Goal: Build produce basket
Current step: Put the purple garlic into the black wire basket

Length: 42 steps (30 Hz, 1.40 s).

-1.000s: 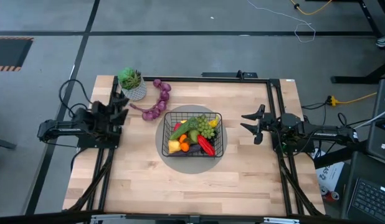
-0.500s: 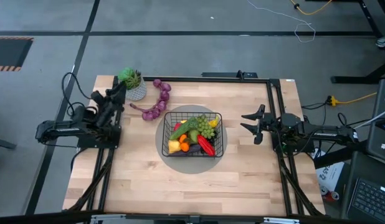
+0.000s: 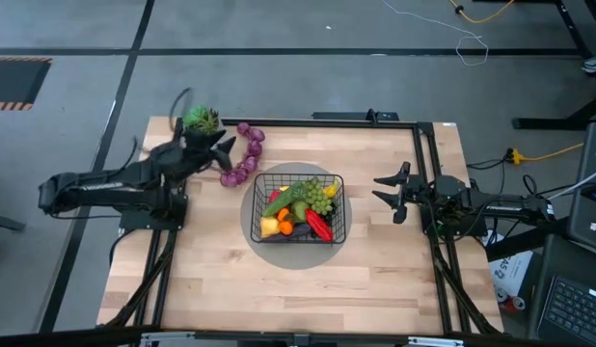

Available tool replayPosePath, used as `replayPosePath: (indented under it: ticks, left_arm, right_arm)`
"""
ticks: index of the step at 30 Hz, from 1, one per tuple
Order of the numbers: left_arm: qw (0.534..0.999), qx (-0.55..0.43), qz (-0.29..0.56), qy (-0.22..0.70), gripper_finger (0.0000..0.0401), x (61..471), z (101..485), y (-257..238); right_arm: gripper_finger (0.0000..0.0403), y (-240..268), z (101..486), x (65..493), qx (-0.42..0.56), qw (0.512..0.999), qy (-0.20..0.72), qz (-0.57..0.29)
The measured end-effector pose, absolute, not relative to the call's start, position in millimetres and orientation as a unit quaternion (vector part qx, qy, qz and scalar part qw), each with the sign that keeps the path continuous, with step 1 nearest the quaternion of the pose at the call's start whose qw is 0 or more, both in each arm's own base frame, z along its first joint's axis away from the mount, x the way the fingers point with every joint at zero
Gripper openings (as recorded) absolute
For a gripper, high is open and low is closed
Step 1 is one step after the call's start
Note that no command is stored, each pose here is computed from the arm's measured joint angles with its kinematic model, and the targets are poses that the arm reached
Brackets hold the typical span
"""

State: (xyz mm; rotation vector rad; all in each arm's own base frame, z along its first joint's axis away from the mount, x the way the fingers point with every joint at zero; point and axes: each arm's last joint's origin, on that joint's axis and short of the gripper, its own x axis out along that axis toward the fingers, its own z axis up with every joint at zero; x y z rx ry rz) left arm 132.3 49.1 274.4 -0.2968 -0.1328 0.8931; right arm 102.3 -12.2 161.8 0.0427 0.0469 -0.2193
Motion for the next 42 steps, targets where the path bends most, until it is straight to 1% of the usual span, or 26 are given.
replayPosePath:
  ticks: [4, 9, 15, 18, 23, 27, 34, 37, 42]
  left_arm:
    - [0.870, -0.130, 0.471, 0.061, 0.0214, 150.8, 286.0, 62.1]
    - [0.835, -0.116, 0.491, 0.217, 0.0214, 170.7, 279.9, 81.2]
    - [0.828, -0.172, 0.398, 0.356, 0.0214, 178.7, 259.9, 96.1]
    - [0.805, -0.192, 0.393, 0.402, 0.0214, 176.4, 249.2, 102.6]
    - [0.769, -0.209, 0.409, 0.444, 0.0214, 175.3, 234.2, 116.4]
    - [0.763, -0.220, 0.383, 0.472, 0.0214, 179.9, 222.6, 124.9]
    - [0.737, -0.230, 0.381, 0.509, 0.0214, 190.5, 198.5, 137.2]
    - [0.727, -0.245, 0.362, 0.530, 0.0214, 195.6, 186.3, 139.3]
    - [0.730, -0.246, 0.343, 0.538, 0.0214, 206.2, 171.6, 145.4]
  right_arm:
    - [0.0184, -12.2, 161.8, 102.3, 0.021, 0.993, 0.023, -0.110]
    - [0.0184, -12.2, 161.8, 102.3, 0.021, 0.993, 0.023, -0.110]
    - [0.0184, -12.2, 161.8, 102.3, 0.021, 0.993, 0.023, -0.109]
    - [0.0184, -12.2, 161.8, 102.3, 0.021, 0.993, 0.023, -0.109]
    - [0.0184, -12.2, 161.9, 102.3, 0.021, 0.993, 0.023, -0.109]
    - [0.0184, -12.2, 162.0, 102.3, 0.021, 0.993, 0.023, -0.109]
    - [0.0184, -12.2, 162.0, 102.3, 0.021, 0.993, 0.023, -0.109]
    - [0.0184, -12.2, 162.0, 102.3, 0.021, 0.993, 0.023, -0.109]
    - [0.0184, -12.2, 162.0, 102.3, 0.021, 0.993, 0.023, -0.109]
